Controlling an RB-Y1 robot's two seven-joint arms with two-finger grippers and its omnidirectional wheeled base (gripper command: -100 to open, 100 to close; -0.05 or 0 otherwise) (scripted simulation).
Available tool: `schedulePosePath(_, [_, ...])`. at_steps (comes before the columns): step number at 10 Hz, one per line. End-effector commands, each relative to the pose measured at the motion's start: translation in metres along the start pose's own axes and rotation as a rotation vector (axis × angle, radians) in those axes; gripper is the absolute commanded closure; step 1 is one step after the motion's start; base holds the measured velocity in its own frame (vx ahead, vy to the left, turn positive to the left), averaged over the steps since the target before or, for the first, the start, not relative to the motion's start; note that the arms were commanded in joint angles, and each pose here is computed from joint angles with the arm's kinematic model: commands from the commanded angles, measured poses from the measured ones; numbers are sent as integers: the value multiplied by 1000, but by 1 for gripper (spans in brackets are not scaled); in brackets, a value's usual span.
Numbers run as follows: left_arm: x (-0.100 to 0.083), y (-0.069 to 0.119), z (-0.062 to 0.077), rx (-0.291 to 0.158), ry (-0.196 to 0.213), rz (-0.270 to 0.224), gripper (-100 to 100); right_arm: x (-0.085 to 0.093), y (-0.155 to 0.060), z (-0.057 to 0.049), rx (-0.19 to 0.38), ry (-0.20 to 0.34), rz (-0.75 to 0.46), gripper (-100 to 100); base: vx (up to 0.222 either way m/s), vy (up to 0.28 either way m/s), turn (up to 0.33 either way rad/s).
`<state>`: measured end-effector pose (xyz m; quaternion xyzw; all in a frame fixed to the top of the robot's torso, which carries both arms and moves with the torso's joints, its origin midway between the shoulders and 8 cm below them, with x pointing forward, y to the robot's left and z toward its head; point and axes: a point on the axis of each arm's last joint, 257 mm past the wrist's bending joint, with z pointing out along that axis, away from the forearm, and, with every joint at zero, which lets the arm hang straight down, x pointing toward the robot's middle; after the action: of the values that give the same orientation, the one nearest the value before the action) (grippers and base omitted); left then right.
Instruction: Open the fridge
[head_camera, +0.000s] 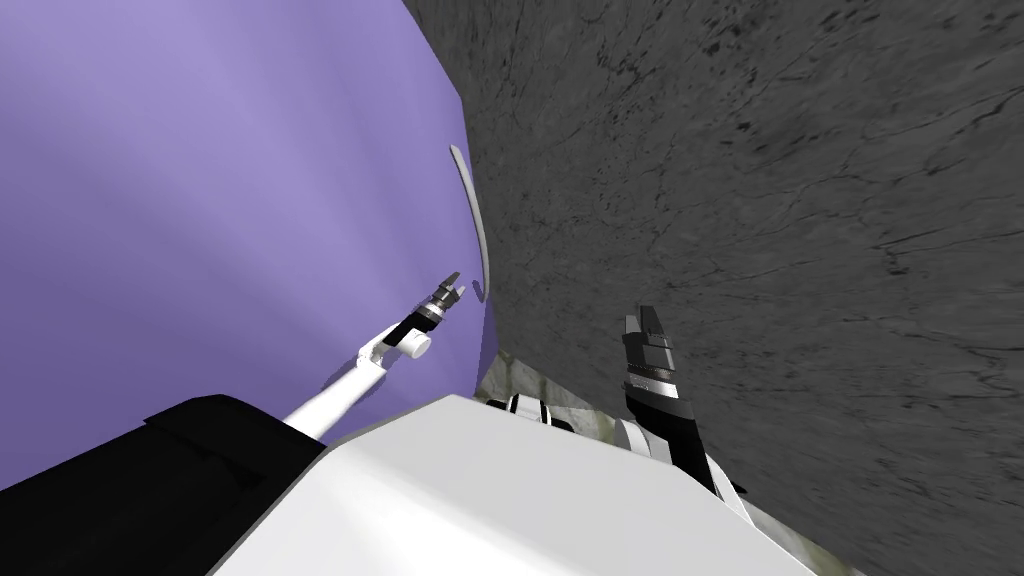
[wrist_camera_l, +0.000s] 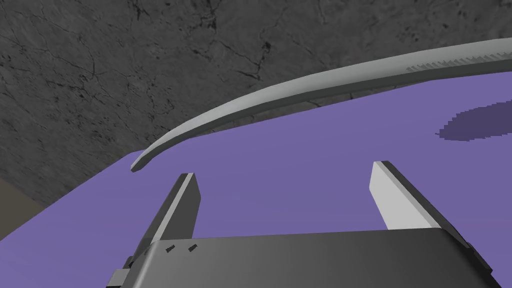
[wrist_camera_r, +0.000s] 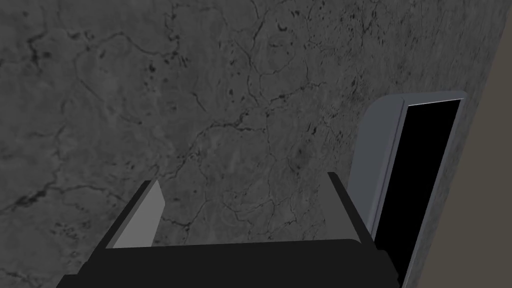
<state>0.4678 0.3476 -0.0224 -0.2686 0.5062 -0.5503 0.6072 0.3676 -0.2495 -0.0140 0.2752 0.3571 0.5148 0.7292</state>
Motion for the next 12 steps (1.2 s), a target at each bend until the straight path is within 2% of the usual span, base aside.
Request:
schedulePosePath(1, [-16,12,3,-45,6,34,-100,0,0,0,0,0,0,0,-26,-11,-106])
schedulePosePath(3, [-47,30,9,-120,-10,71,-100,0,0,0,0,0,0,0,-39,-22,-254])
schedulePosePath(4, [-48,28,11,-122,1,88,-100,0,0,0,0,0,0,0,-37,-15,-103])
schedulePosePath(5, [-65,36,13,-159,-14,105,-100,0,0,0,0,0,0,0,-29,-18,-175])
schedulePosePath(6, [-67,34,14,-160,-7,117,-100,0,0,0,0,0,0,0,-23,-12,-101])
schedulePosePath(7, [-86,40,17,-196,-21,142,-100,0,0,0,0,0,0,0,-36,-37,-134])
schedulePosePath(8, [-87,39,17,-197,-18,148,-100,0,0,0,0,0,0,0,-26,-14,-112])
schedulePosePath(9, [-107,45,19,-232,-38,165,-100,0,0,0,0,0,0,0,-40,-33,-208])
schedulePosePath(10, [-108,43,20,-233,-32,178,-100,0,0,0,0,0,0,0,-36,-19,-99])
schedulePosePath(11, [-129,46,21,-266,-53,200,-100,0,0,0,0,0,0,0,-36,-27,-138])
schedulePosePath(12, [-130,44,22,-267,-49,209,-100,0,0,0,0,0,0,0,-28,-22,-104])
